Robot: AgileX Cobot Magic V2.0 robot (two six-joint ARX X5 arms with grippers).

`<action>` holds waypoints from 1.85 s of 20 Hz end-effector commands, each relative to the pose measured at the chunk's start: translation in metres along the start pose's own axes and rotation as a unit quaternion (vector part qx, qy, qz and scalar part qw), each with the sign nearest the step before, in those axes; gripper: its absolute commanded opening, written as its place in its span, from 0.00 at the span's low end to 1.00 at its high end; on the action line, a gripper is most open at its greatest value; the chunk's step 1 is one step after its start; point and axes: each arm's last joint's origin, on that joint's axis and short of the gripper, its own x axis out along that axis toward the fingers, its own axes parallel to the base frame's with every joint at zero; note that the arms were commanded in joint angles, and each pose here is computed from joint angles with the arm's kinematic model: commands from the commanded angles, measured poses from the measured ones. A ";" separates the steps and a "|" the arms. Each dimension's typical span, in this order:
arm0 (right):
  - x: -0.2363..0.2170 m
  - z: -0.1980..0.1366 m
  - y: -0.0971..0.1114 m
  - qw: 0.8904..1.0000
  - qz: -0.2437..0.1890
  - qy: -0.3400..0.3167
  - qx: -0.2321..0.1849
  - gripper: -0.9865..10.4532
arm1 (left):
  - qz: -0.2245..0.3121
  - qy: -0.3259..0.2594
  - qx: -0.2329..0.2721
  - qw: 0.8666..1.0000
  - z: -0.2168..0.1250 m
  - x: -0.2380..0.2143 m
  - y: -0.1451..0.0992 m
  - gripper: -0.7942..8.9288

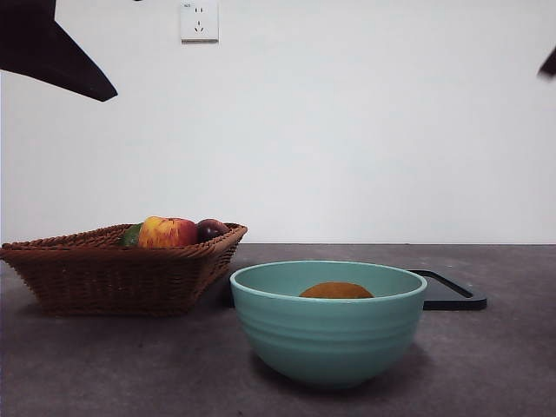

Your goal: Pick up the wifruite, put it on the bowl, pick up the plate, put it on desk

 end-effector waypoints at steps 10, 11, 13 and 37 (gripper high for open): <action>0.106 -0.006 -0.029 0.998 -0.035 0.047 0.036 0.33 | -0.005 -0.007 0.011 1.000 0.003 0.000 -0.002 0.43; 0.113 -0.004 -0.029 0.998 -0.038 0.047 0.031 0.31 | -0.005 -0.007 0.011 1.000 0.003 0.000 -0.002 0.43; 0.124 -0.002 -0.030 0.998 -0.043 0.047 0.025 0.31 | -0.005 -0.007 0.011 1.000 0.003 0.000 -0.002 0.43; 0.167 0.004 -0.031 0.997 -0.065 0.050 0.002 0.10 | -0.005 -0.008 0.012 1.000 0.003 0.000 -0.002 0.43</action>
